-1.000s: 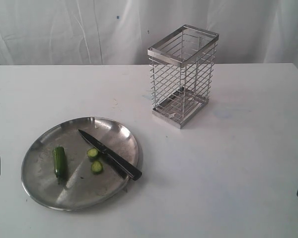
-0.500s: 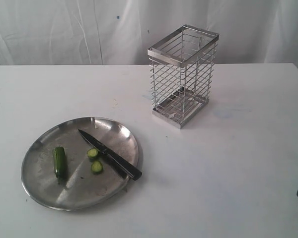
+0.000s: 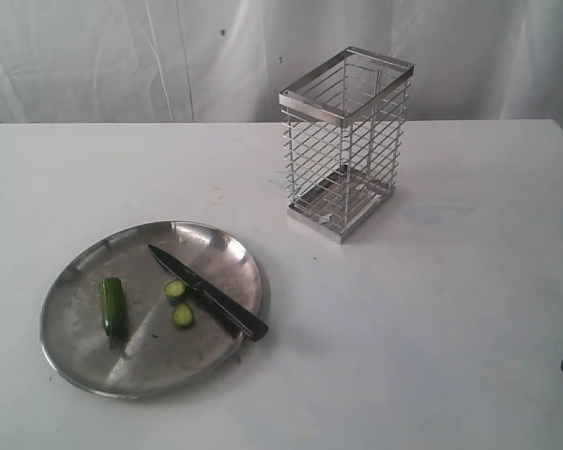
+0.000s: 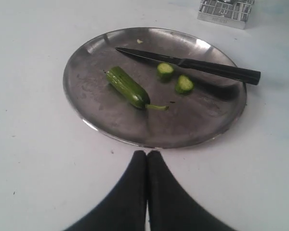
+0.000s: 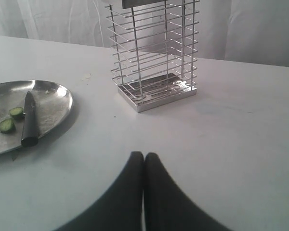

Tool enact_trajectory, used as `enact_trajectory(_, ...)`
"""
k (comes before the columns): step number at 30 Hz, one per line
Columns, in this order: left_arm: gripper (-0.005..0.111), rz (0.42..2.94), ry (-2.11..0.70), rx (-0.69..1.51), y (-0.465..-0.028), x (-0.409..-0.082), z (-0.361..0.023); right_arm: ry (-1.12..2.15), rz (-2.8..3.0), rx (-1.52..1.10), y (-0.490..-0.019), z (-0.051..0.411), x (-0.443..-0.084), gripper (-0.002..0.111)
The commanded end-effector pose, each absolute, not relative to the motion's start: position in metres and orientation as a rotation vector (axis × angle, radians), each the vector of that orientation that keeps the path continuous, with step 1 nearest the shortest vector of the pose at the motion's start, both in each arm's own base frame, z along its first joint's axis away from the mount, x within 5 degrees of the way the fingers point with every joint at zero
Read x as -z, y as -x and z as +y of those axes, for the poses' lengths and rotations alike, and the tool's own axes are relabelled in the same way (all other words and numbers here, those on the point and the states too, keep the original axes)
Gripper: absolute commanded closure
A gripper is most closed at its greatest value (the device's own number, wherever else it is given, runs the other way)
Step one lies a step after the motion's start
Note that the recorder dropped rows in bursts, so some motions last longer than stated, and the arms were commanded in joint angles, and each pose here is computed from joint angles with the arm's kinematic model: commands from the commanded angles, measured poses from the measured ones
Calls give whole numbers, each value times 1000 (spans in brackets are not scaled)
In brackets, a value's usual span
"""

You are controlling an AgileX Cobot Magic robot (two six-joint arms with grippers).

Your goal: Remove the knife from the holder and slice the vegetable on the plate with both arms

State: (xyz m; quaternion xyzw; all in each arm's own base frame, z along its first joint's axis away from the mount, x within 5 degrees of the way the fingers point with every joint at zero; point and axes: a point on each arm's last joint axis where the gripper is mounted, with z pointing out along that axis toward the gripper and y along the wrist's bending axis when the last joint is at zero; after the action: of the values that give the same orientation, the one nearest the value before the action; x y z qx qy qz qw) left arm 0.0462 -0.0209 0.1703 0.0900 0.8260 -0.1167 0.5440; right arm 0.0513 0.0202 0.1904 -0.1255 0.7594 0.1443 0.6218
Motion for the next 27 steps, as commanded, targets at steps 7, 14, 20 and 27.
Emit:
enact_trajectory(7, 107, 1897, -165, 237, -50, -169, -17, 281, 1736, -323, -51, 20, -189, 108)
enact_trajectory(14, 107, 1897, -165, 237, -50, -169, -17, 281, 1736, -323, -51, 20, -189, 108)
enact_trajectory(20, 107, 1897, -165, 237, -50, -169, -17, 281, 1736, -323, -51, 20, -189, 108)
enact_trajectory(27, 107, 1897, -165, 237, -50, -169, -17, 281, 1736, -323, -51, 20, -189, 108)
